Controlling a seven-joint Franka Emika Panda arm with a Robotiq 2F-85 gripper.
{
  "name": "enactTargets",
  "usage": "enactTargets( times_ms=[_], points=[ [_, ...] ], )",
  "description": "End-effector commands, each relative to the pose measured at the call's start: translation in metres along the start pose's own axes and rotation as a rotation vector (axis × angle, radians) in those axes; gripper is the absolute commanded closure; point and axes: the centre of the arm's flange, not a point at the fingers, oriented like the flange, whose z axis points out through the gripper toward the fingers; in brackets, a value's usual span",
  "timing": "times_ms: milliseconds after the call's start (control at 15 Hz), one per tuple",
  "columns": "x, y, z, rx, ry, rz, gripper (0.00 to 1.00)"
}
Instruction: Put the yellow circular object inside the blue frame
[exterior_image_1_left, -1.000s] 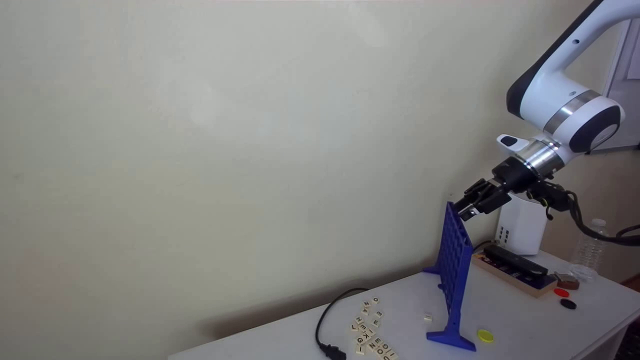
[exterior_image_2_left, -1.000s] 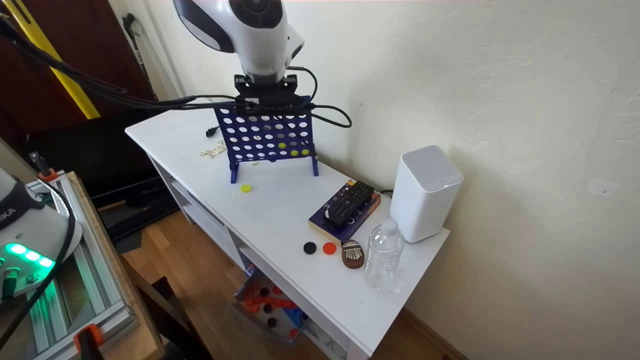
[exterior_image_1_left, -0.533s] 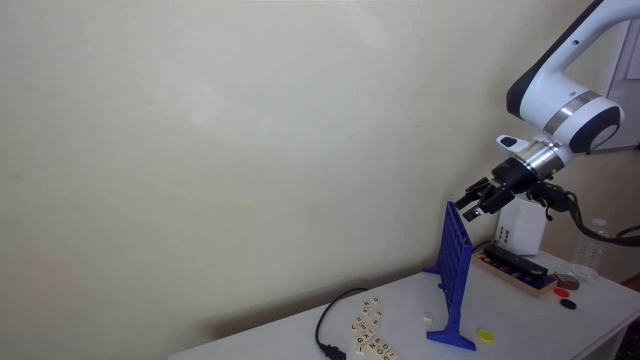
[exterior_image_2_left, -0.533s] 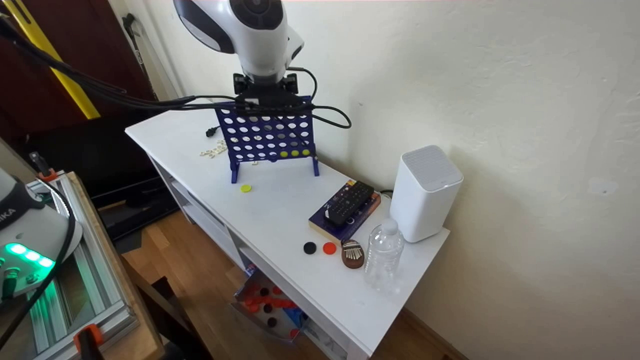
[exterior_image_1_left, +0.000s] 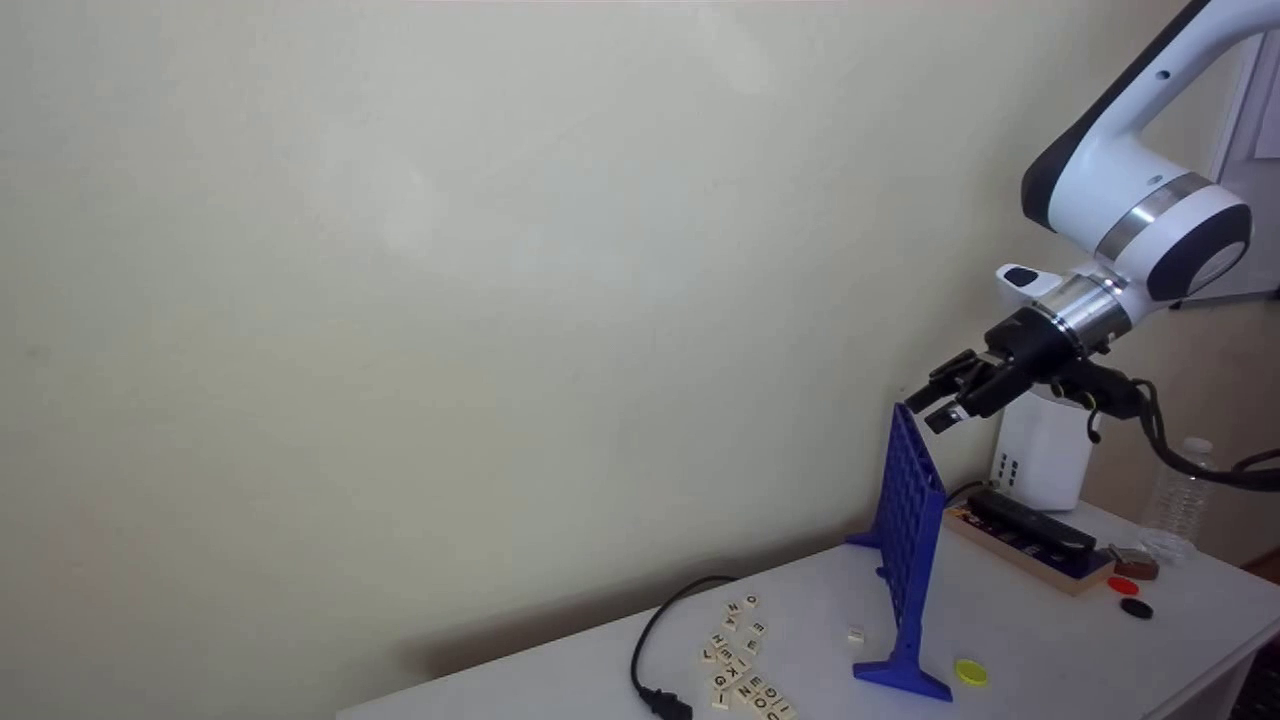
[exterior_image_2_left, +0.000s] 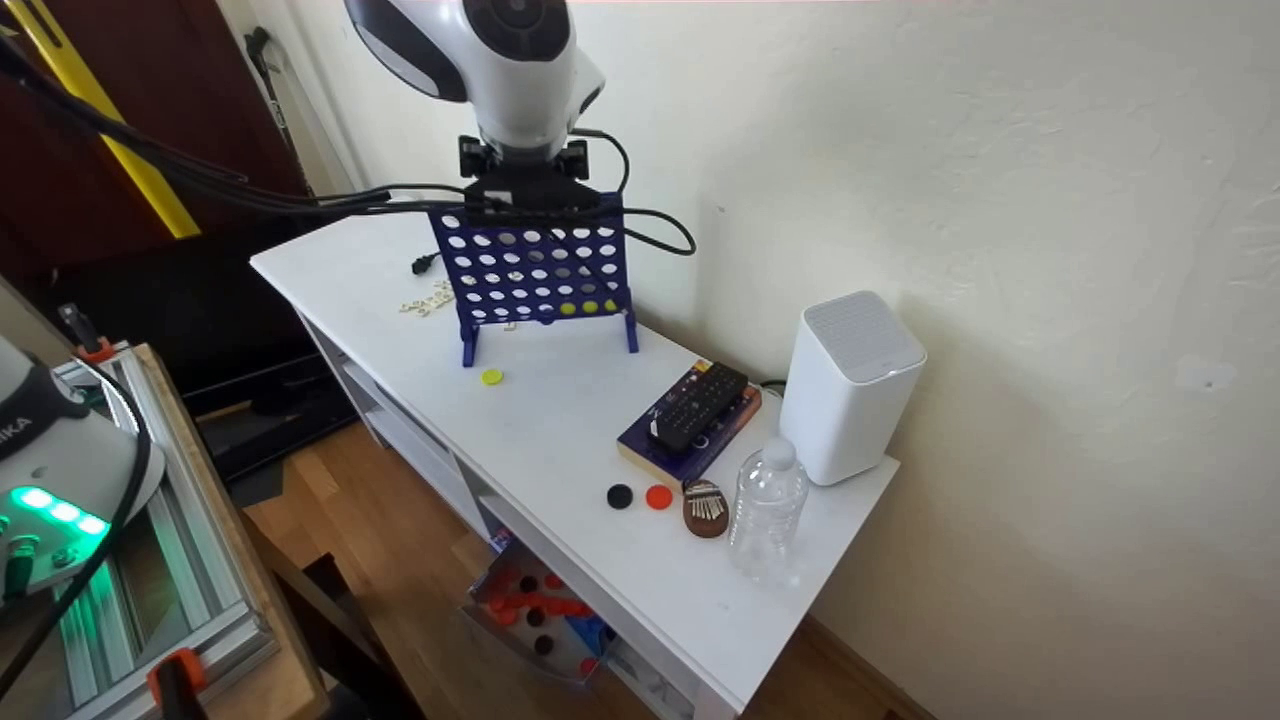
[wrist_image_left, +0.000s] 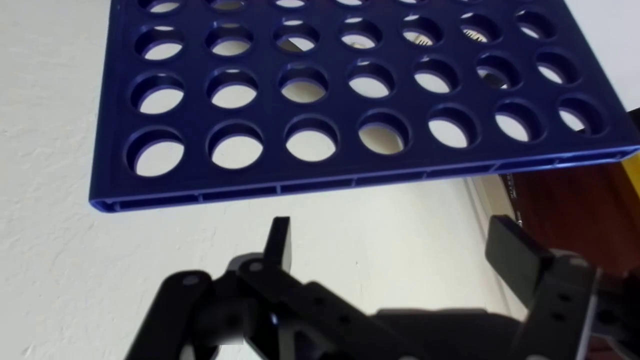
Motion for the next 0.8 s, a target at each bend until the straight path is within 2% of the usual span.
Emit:
enactTargets(
  times_ms=[0, 200, 400, 733],
  points=[
    [0.008, -0.015, -0.028, -0.016, 0.014, 0.014, 0.0],
    [0.013, -0.023, -0.043, -0.056, -0.004, 0.073, 0.0],
    [0.017, -0.031, -0.054, -0.103, -0.053, 0.186, 0.0],
    [0.008, -0.045, -0.073, -0.156, -0.254, 0.279, 0.0]
  ],
)
